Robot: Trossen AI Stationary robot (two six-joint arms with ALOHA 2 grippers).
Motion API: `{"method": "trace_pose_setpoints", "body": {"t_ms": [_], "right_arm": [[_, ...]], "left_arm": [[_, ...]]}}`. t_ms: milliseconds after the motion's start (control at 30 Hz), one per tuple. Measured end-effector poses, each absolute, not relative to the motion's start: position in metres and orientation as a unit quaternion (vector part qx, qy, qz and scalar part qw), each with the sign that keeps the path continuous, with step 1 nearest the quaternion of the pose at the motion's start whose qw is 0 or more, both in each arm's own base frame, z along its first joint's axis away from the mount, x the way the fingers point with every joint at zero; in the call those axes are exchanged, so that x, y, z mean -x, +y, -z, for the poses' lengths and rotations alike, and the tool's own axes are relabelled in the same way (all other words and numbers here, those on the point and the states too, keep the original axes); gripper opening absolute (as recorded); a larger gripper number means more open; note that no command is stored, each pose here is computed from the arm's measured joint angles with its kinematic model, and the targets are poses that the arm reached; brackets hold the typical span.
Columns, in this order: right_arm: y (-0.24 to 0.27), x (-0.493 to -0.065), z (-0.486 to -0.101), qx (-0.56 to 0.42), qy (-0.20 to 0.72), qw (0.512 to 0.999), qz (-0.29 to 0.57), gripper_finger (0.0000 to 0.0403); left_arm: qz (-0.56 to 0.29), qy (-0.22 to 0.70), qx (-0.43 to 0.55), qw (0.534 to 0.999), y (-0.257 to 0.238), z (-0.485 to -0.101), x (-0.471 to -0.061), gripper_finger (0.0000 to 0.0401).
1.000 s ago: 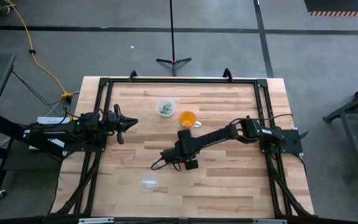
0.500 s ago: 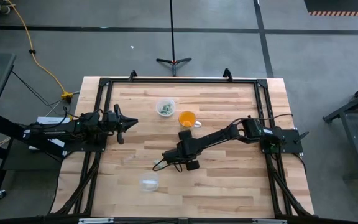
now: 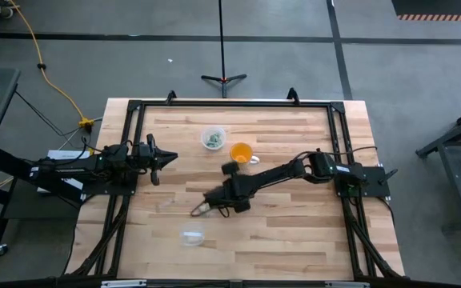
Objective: Pick and place items into bin
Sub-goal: Put the light green stevia packet into the top transparent bin, then put the light green stevia packet into the bottom transparent bin
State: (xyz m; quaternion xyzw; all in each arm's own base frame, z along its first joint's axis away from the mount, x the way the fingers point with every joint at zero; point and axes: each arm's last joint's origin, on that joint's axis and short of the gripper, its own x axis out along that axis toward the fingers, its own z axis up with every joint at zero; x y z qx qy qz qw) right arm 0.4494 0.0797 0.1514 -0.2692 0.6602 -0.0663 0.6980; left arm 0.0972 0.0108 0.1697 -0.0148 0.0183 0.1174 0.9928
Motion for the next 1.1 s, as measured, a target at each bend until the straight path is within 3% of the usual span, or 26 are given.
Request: {"method": "trace_pose_setpoints", "body": {"t_ms": [300,533,600,800,1100], "right_arm": [[0.038,-0.486,-0.223,0.307,0.554,0.761,0.141,0.0010],[-0.028,-0.501,-0.237,0.245,0.520,0.815,0.072,0.0007],[-0.049,-0.499,-0.235,0.206,0.526,0.823,0.046,0.0018],[-0.099,-0.491,-0.235,0.147,0.532,0.828,0.101,0.0063],[-0.104,-0.488,-0.240,0.058,0.518,0.849,0.088,0.0151]], "left_arm": [[-0.118,0.018,0.015,0.993,0.011,-0.170,-0.097,0.0067],[-0.117,0.019,0.015,0.993,0.011,-0.170,-0.097,0.0067],[-0.117,0.018,0.015,0.993,0.011,-0.170,-0.097,0.0067],[-0.117,0.018,0.015,0.993,0.011,-0.170,-0.097,0.0067],[-0.118,0.019,0.015,0.993,0.011,-0.170,-0.097,0.0067]]}}
